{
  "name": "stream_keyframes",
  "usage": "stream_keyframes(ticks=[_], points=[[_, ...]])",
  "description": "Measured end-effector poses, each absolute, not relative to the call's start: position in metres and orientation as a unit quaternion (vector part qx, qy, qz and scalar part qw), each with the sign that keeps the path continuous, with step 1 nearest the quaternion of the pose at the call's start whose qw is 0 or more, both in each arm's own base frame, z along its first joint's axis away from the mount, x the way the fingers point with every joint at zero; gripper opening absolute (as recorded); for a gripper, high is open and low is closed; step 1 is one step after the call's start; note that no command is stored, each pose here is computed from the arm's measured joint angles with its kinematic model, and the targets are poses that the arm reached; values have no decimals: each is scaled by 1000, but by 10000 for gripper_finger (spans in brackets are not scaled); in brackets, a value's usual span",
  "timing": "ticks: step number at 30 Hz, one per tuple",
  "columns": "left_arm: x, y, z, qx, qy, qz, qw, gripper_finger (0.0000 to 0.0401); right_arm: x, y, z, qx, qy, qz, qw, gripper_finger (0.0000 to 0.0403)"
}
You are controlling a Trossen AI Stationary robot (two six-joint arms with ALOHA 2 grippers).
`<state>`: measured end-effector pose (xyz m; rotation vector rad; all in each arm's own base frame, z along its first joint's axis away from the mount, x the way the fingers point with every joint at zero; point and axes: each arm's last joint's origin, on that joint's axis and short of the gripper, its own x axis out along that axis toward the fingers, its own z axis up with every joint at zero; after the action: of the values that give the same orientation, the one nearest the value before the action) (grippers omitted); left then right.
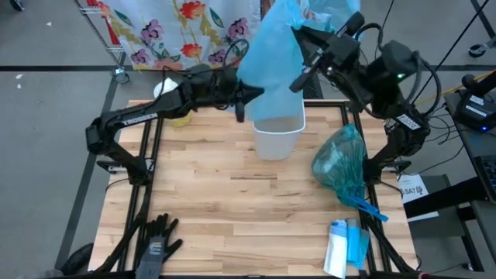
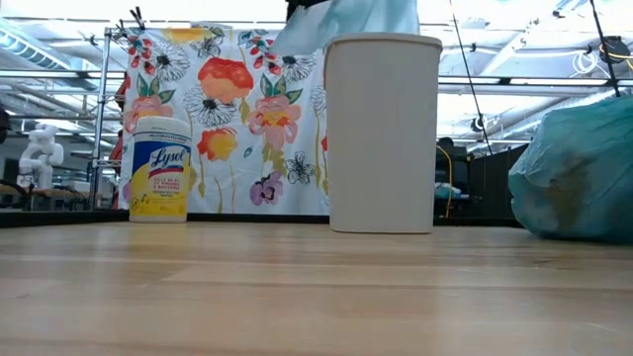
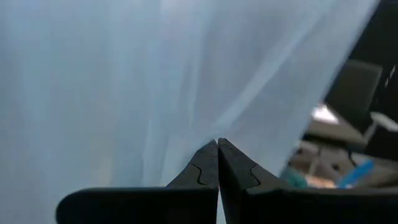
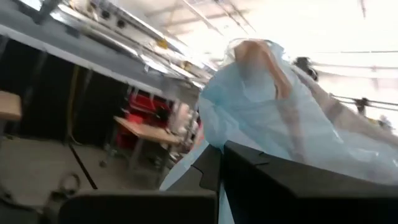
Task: Place trash/remove bag and relplace
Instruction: Insert a new trash bag into the trash bin
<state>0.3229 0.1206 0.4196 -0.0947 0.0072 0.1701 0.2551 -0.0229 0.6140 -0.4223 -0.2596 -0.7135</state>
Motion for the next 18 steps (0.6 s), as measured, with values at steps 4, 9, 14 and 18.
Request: stream_keyframes(ticks=[4,9,14,18], points=[[338,125,428,-33,-55,81,995,0,251,-17,616,-202,-138,-319,916,0],[356,124,431,-26,-81,69,994,0,253,-17,609,-194,-105,-304,927,0],[376,120,410,-35,-57,57,996,0,256,-17,595,-166,-44,-289,942,0],[384,111,401,-59,-38,44,997,0,258,-21,582,-164,17,-286,944,0]])
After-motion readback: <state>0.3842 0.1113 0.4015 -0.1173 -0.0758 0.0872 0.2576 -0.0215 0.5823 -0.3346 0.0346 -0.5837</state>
